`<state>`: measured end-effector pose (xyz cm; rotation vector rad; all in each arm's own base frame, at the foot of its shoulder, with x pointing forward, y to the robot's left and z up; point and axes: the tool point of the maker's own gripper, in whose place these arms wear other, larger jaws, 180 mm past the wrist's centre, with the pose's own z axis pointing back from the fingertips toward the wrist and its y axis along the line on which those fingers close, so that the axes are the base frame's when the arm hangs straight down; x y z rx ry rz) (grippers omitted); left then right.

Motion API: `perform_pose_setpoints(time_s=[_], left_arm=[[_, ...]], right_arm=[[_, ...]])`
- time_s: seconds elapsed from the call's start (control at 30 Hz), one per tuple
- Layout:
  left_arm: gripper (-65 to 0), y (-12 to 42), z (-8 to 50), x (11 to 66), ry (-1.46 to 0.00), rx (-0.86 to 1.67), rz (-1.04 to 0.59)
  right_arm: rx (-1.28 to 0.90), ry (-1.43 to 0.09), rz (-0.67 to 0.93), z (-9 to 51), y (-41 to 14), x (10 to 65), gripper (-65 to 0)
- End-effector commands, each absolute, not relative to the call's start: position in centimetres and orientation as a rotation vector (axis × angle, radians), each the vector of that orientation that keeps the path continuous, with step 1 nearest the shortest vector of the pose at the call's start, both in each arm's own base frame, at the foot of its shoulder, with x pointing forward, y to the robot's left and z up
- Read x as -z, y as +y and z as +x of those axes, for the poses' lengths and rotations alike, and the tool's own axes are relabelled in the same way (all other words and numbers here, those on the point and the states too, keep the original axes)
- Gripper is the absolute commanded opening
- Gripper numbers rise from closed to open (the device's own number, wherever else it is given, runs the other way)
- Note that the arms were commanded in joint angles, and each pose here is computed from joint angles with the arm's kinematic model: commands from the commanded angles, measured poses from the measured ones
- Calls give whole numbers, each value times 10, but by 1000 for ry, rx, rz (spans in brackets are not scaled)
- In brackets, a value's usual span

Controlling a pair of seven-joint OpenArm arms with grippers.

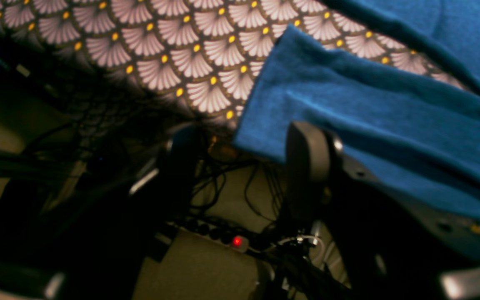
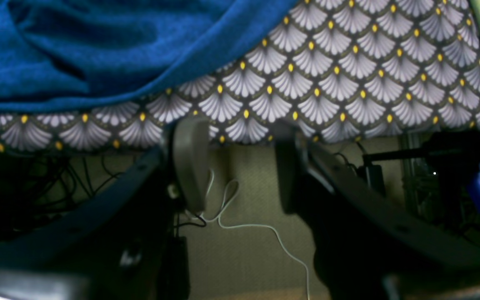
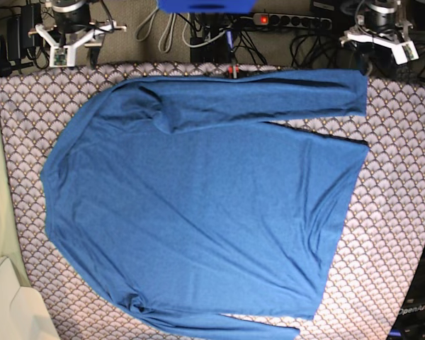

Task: Fold the T-shirt properly
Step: 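Move both grippers down to the shoulder edge of the blue shirt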

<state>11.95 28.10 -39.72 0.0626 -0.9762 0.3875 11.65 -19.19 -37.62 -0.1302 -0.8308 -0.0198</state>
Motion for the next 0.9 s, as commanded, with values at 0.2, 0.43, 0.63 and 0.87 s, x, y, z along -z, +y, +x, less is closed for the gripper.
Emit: perform_pose_setpoints(time_s=[0.2,0.43,0.63,0.87], left_arm=[[-314,292,128,403,-997,-406,83],[-314,289,139,402,-1018,-402,74],[-314,277,144,405,-1018,-398,39],[-314,273,145,411,-1007,-400,33]], right_arm=[[12,-859,-132,119,-193,369,-375],[11,-859,-133,119,-193,369,-375],[8,-859,-135,119,-193,369,-375],[8,-856,-140,118,-195,369,-375]])
